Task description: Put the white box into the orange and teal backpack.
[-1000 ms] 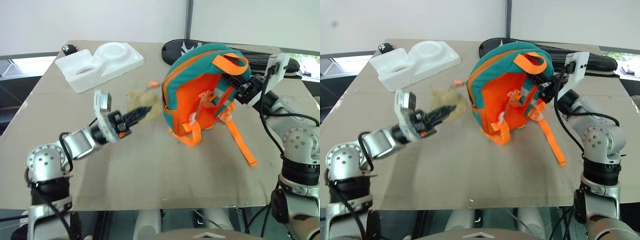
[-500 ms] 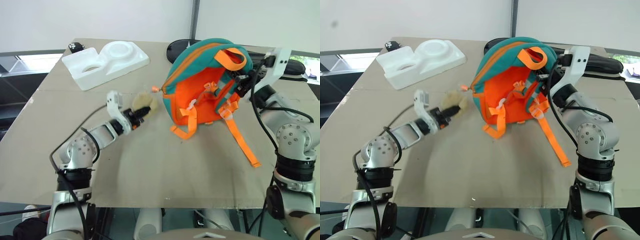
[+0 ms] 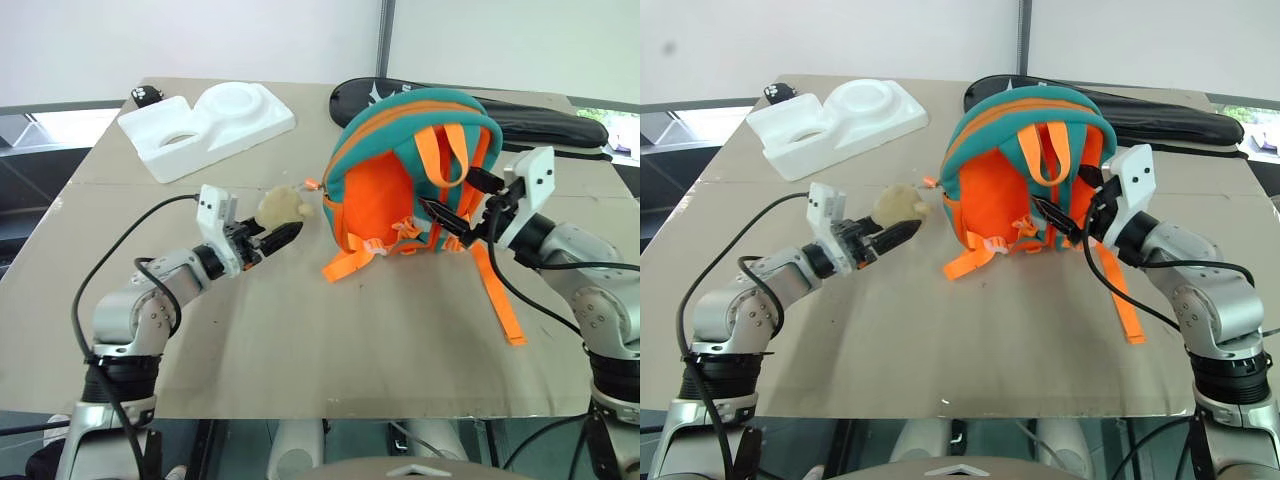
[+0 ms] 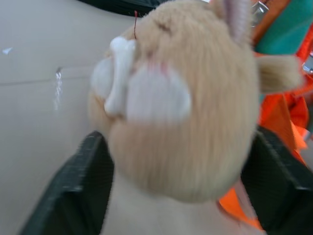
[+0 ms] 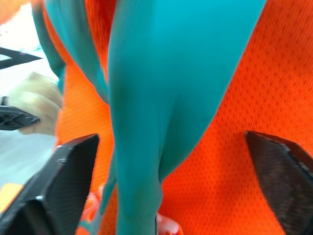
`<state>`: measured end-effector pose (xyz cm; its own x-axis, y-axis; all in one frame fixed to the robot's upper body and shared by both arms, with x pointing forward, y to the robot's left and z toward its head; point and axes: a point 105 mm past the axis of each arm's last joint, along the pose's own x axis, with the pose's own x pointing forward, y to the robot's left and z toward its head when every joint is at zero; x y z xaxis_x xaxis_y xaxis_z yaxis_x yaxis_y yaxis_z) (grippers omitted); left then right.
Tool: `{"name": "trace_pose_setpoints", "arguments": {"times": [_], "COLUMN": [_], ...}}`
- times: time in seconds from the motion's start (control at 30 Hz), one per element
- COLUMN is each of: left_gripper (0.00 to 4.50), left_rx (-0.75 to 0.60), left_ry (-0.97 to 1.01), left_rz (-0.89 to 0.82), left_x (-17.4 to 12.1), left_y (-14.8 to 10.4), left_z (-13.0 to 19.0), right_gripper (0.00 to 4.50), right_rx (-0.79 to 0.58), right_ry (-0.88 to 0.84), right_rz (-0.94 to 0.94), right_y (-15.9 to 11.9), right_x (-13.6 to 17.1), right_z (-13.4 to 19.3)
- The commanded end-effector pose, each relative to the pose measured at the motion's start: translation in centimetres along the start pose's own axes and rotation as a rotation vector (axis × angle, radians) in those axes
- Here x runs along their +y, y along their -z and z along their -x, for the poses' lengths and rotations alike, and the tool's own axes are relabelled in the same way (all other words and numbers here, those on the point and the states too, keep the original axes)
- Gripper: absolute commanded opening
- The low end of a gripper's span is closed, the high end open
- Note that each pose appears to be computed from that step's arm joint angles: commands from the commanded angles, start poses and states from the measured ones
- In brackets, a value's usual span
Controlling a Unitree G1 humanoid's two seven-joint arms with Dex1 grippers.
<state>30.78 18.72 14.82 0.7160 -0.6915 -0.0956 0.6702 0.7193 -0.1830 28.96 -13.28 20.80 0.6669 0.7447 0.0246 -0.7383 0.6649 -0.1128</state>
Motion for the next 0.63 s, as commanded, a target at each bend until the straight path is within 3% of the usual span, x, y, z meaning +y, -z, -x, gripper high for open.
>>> {"name": "trace_pose_setpoints", "arguments": {"times": [0.03, 0.43, 0.63], "left_gripper": [4.46, 4.46, 4.46], "left_rx": [-0.039, 0.094, 0.124], "left_ry": [0.065, -0.003, -0.029], "left_rz": [-0.094, -0.147, -0.106], "left_x": [-1.9, -1.9, -1.5], "left_y": [-1.3, 2.1, 3.4], "left_z": [2.4, 9.7, 10.8], "right_gripper": [4.50, 4.50, 4.50], "right_rx": [0.015, 0.330, 0.383], "right_ry": [-0.078, 0.040, 0.077], "right_rz": [0.039, 0.062, 0.091], "right_y": [-0.9, 4.0, 5.6], "right_x": [1.4, -1.2, -2.6], "right_z": [2.9, 12.7, 15.0]}}
